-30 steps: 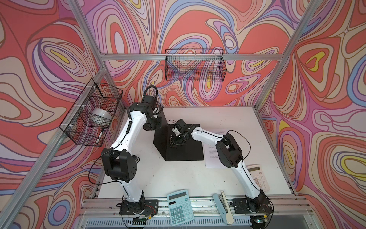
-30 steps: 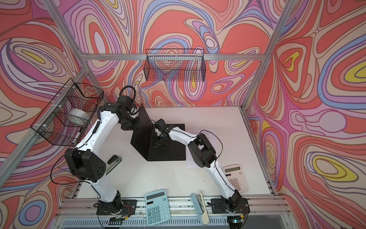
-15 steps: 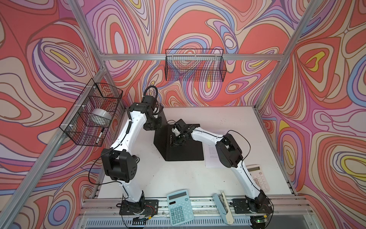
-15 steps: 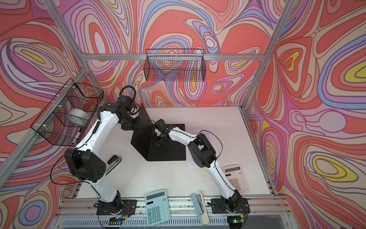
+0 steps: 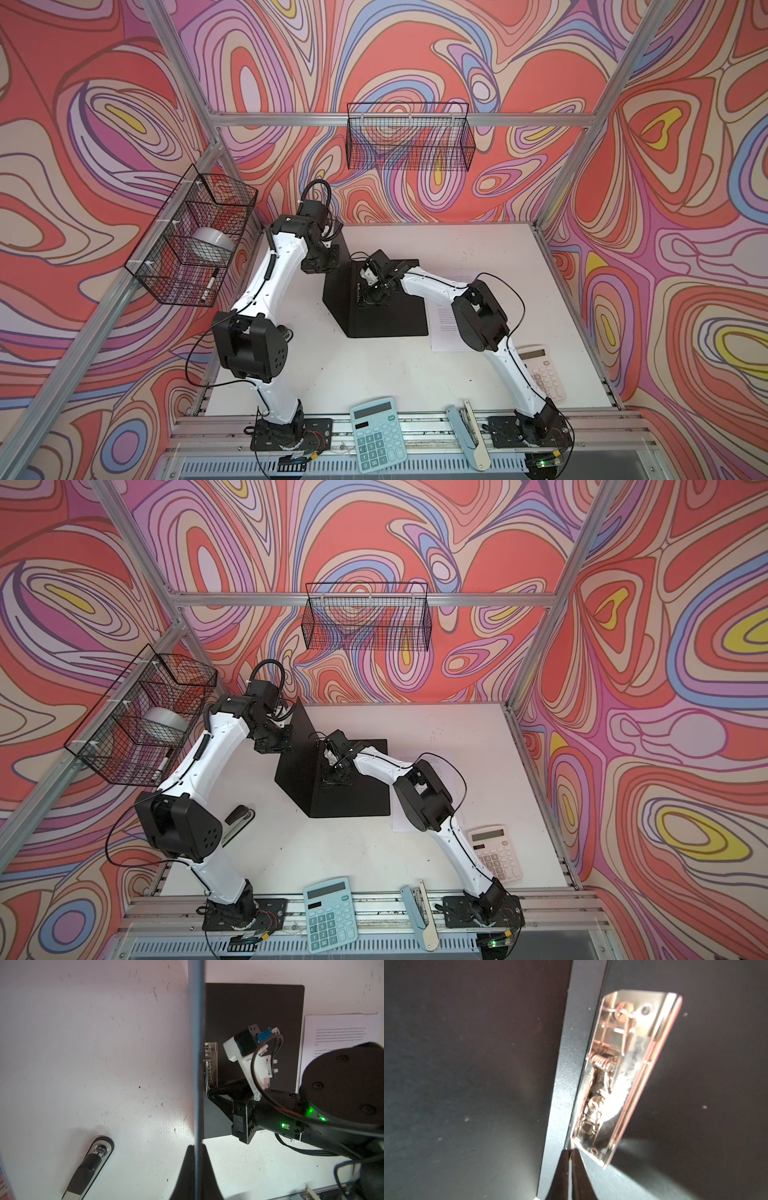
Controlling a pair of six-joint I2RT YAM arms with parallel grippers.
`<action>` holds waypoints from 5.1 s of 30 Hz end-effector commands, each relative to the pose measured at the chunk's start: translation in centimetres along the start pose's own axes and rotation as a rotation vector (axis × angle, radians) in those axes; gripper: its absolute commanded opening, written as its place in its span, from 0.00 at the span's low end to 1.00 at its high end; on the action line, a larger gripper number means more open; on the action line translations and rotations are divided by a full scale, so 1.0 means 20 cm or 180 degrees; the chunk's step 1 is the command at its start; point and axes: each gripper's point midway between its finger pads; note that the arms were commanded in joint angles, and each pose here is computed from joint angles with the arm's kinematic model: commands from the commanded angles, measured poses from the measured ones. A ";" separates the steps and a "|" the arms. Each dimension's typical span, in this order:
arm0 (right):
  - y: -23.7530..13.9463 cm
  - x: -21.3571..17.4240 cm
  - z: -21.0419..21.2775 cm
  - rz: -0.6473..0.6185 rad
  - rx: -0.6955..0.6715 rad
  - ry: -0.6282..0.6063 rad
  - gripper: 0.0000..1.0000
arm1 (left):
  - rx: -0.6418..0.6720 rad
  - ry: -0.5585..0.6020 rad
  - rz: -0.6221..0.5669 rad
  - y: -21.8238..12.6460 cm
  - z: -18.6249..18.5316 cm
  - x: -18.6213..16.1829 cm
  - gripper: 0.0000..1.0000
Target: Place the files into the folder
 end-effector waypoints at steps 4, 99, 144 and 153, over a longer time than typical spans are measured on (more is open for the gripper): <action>0.11 -0.06 -0.13 0.0156 -0.0228 0.0052 0.00 | -0.0075 -0.0035 0.0027 -0.06 -0.01 -0.05 0.00; -0.08 0.02 -0.28 -0.0126 -0.1128 -0.0230 0.00 | 0.0111 -0.0002 -0.0021 -0.08 0.05 -0.05 0.00; -0.27 0.18 0.03 -0.0496 -0.0685 -0.0523 0.21 | 0.0217 0.0027 -0.0038 -0.07 0.08 -0.03 0.00; -0.36 0.24 0.12 -0.0691 -0.0537 -0.0614 0.28 | 0.0350 0.0090 -0.0062 -0.07 0.11 0.00 0.00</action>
Point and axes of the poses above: each gripper's point midway between its finger pads, its own y axis out along the fingers, its own z axis along the line the jaws close on, x = y × z, and after that the axes turned 3 degrees about y, right-handed
